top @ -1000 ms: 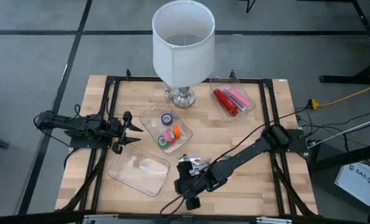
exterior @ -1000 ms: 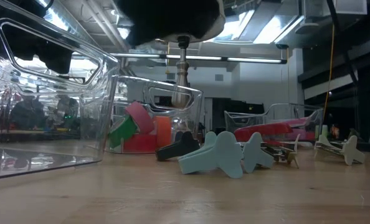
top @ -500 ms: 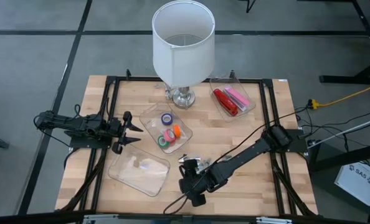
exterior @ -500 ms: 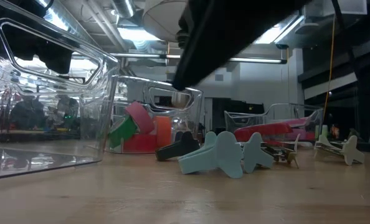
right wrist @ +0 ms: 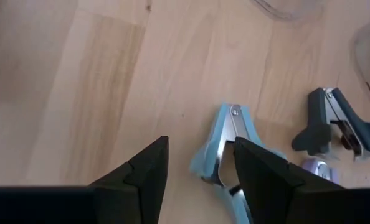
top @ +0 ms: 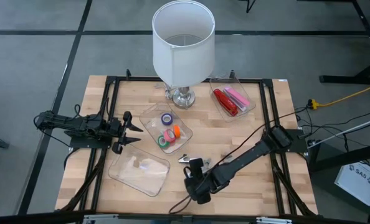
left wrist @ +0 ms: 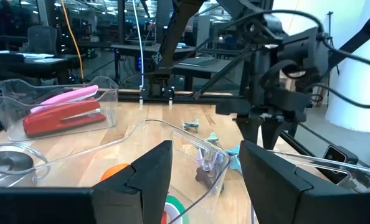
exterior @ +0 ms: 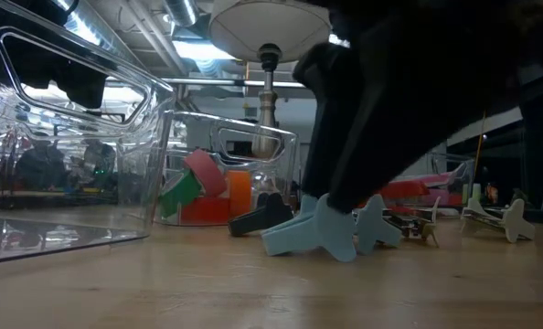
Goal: Pick and place Stapler, Stapler remover, tape
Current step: Put the left blue staple remover into the bottom transparent bin
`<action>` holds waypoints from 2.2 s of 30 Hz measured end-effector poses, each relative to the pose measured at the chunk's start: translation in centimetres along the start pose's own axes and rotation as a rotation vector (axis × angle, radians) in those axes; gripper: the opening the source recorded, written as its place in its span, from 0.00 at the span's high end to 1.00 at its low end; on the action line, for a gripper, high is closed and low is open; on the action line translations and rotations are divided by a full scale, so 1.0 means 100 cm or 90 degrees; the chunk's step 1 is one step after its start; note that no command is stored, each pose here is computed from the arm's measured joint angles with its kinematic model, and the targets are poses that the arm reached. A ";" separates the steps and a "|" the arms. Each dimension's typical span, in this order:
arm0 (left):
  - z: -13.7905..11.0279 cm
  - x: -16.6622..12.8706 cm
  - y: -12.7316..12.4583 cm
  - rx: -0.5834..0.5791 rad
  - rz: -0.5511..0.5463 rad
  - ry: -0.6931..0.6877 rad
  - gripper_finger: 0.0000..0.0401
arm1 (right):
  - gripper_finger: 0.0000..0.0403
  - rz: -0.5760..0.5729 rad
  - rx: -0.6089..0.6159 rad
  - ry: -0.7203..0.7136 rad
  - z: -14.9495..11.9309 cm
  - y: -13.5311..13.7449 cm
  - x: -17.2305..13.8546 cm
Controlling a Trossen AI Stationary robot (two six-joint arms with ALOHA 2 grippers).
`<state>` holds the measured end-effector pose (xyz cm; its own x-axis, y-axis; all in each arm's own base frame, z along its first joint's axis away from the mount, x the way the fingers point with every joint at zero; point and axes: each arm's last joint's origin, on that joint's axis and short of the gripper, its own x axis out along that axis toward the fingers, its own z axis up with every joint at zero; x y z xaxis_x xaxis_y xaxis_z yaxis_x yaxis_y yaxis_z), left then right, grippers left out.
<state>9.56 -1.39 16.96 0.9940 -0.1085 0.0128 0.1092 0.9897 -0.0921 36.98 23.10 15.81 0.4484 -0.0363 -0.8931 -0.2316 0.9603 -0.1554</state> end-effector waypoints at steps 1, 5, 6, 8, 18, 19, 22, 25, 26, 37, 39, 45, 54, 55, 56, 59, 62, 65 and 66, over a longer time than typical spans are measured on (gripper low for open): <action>0.000 0.000 0.000 0.000 0.000 0.000 0.54 | 0.54 -0.005 -0.001 -0.006 -0.002 0.000 0.003; 0.000 0.000 0.000 0.000 0.000 0.000 0.54 | 0.56 -0.026 0.012 -0.027 -0.006 0.001 0.009; 0.000 0.000 0.000 0.000 0.000 0.000 0.54 | 0.57 -0.026 0.024 -0.021 -0.008 0.000 0.010; 0.000 0.000 0.000 0.000 0.000 0.000 0.54 | 0.60 -0.027 0.045 -0.008 -0.011 0.000 0.011; 0.000 0.000 0.000 0.000 0.000 0.000 0.54 | 0.96 -0.025 0.053 -0.014 -0.009 0.000 0.009; 0.000 0.000 0.000 0.000 0.000 0.000 0.54 | 0.97 -0.023 0.054 -0.016 -0.008 0.000 0.008; 0.000 0.000 0.000 0.000 0.000 0.000 0.54 | 0.97 -0.013 0.058 -0.025 -0.007 0.000 0.008; 0.000 0.000 0.000 0.000 0.000 0.000 0.54 | 0.98 0.026 0.064 -0.039 -0.002 0.002 0.007; 0.000 0.000 0.000 0.000 0.000 0.000 0.54 | 0.99 0.038 0.066 -0.043 0.000 0.003 0.006; 0.000 0.000 0.000 0.000 0.000 0.000 0.54 | 0.99 0.041 0.070 -0.018 0.021 -0.005 -0.019; 0.000 0.000 0.000 0.000 0.000 0.000 0.54 | 1.00 0.048 0.070 -0.018 0.028 -0.008 -0.027; 0.000 0.000 0.000 0.000 0.000 0.000 0.54 | 1.00 0.050 0.007 -0.035 0.052 -0.014 -0.061; 0.000 0.000 0.000 0.000 0.000 0.000 0.54 | 1.00 0.047 -0.114 -0.153 0.089 -0.030 -0.112; 0.000 0.000 0.000 0.000 0.000 0.000 0.54 | 1.00 0.045 -0.125 -0.170 0.092 -0.032 -0.113; 0.000 0.000 0.000 0.000 0.000 0.000 0.54 | 1.00 0.042 -0.136 -0.186 0.095 -0.033 -0.114; 0.000 0.000 0.000 0.000 0.000 0.000 0.54 | 1.00 0.028 -0.166 -0.233 0.103 -0.037 -0.114; 0.000 0.000 0.000 0.000 0.000 0.000 0.54 | 1.00 0.016 -0.183 -0.269 0.109 -0.041 -0.112; 0.000 0.000 0.000 0.000 0.000 0.000 0.54 | 1.00 0.009 -0.188 -0.276 0.111 -0.045 -0.110; 0.000 0.000 0.000 0.000 0.000 0.000 0.54 | 1.00 0.005 -0.185 -0.275 0.112 -0.047 -0.110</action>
<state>9.56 -1.39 16.96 0.9940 -0.1088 0.0131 0.1096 0.9897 -0.0919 42.78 22.09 31.07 0.7474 0.1469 -0.6480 -0.4388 0.8414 -0.3153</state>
